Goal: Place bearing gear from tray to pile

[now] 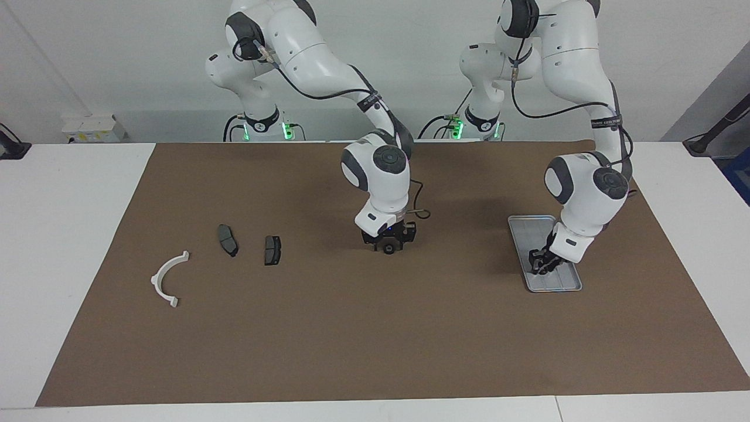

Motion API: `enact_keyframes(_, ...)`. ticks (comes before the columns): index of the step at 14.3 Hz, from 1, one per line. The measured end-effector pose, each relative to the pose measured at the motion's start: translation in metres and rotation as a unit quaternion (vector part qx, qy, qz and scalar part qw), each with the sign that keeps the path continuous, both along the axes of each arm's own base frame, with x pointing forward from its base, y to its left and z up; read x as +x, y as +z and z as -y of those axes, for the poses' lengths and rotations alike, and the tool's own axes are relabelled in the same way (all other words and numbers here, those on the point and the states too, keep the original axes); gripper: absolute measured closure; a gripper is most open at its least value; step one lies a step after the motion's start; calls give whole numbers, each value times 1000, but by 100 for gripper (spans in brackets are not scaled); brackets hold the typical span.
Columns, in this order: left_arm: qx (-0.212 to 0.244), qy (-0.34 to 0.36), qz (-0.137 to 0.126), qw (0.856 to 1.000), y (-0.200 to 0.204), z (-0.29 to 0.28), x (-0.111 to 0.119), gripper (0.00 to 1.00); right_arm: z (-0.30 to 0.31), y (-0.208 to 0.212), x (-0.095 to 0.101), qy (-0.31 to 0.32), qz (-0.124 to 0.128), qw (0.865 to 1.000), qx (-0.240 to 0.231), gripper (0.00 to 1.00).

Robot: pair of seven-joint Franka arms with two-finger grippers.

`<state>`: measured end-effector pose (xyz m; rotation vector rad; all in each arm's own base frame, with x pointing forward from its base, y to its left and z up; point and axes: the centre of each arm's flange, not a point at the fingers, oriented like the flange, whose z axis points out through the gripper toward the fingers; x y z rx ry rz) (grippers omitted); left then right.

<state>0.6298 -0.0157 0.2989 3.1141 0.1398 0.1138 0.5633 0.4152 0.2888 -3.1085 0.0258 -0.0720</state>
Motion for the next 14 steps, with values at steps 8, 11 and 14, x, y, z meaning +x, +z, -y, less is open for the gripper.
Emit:
enact_keyframes(8, -1, -1, 2, 1000, 2, 1, 1, 76, 1, 2, 2, -1, 2, 1000, 1, 65)
enact_keyframes(11, -12, 10, -16, 1000, 22, 6, 9, 76, 14, 26, 18, -10, 5, 1000, -2, 65)
enact_keyframes(14, -22, 31, -33, 999, 60, 32, 15, 76, 68, 88, 54, -12, 21, 1000, 5, 65)
